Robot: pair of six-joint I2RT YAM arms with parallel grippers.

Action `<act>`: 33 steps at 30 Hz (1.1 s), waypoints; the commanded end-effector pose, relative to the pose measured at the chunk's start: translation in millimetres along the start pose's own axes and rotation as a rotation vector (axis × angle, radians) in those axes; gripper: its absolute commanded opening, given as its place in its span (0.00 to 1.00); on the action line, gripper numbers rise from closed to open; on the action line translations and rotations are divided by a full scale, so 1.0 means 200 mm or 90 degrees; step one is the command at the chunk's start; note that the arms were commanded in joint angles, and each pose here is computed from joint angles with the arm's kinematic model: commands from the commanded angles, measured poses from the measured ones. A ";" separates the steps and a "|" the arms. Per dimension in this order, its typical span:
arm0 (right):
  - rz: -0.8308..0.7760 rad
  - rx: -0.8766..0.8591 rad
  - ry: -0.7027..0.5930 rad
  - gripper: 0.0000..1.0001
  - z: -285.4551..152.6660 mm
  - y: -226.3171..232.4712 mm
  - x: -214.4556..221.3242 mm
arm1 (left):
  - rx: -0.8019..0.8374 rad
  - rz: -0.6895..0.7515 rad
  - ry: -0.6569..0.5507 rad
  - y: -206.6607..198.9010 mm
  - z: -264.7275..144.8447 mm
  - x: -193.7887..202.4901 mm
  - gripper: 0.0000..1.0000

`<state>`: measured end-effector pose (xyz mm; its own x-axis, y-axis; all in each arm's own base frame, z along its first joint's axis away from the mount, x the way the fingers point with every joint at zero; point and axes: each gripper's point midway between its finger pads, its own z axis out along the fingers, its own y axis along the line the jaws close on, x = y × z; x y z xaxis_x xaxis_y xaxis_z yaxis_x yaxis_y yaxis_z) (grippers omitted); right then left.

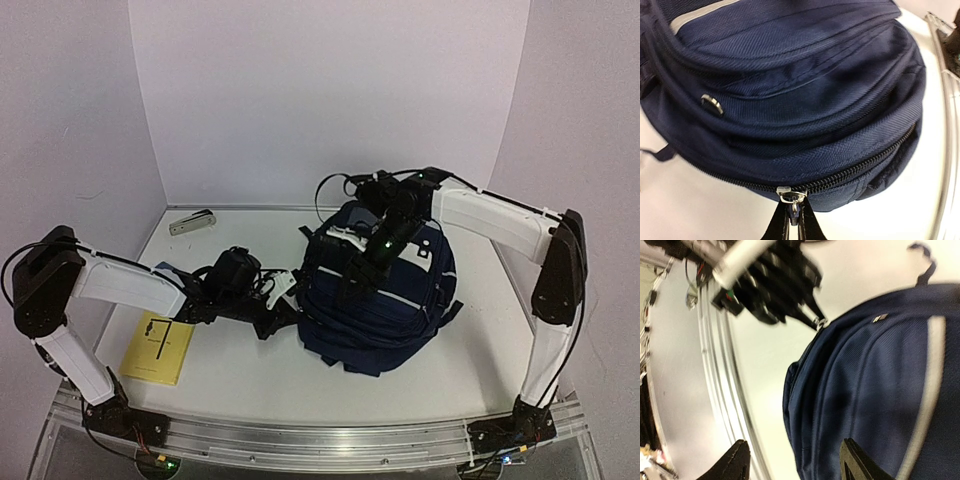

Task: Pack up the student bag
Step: Zip the student bag at the center of the board.

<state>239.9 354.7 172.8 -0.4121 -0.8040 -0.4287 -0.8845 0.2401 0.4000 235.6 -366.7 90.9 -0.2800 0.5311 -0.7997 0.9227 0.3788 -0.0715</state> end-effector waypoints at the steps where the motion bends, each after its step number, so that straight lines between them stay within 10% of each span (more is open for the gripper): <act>1: 0.029 0.083 -0.046 0.57 -0.04 -0.16 -0.21 | -0.020 0.048 -0.057 0.03 -0.10 -0.16 0.00; 13: 0.091 0.187 -0.102 0.57 0.18 -0.48 -0.54 | -0.039 0.066 -0.062 0.04 -0.12 -0.13 0.00; 33: 0.177 0.271 -0.028 0.56 0.43 -0.92 -0.32 | -0.004 0.087 0.010 -0.28 -0.04 -0.07 0.00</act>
<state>374.4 442.0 103.8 -0.5647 -0.6844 -0.4612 -0.8163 0.5454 0.1902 205.0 -365.9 80.4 -0.1723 0.6600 -0.7313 0.9355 0.3420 0.0883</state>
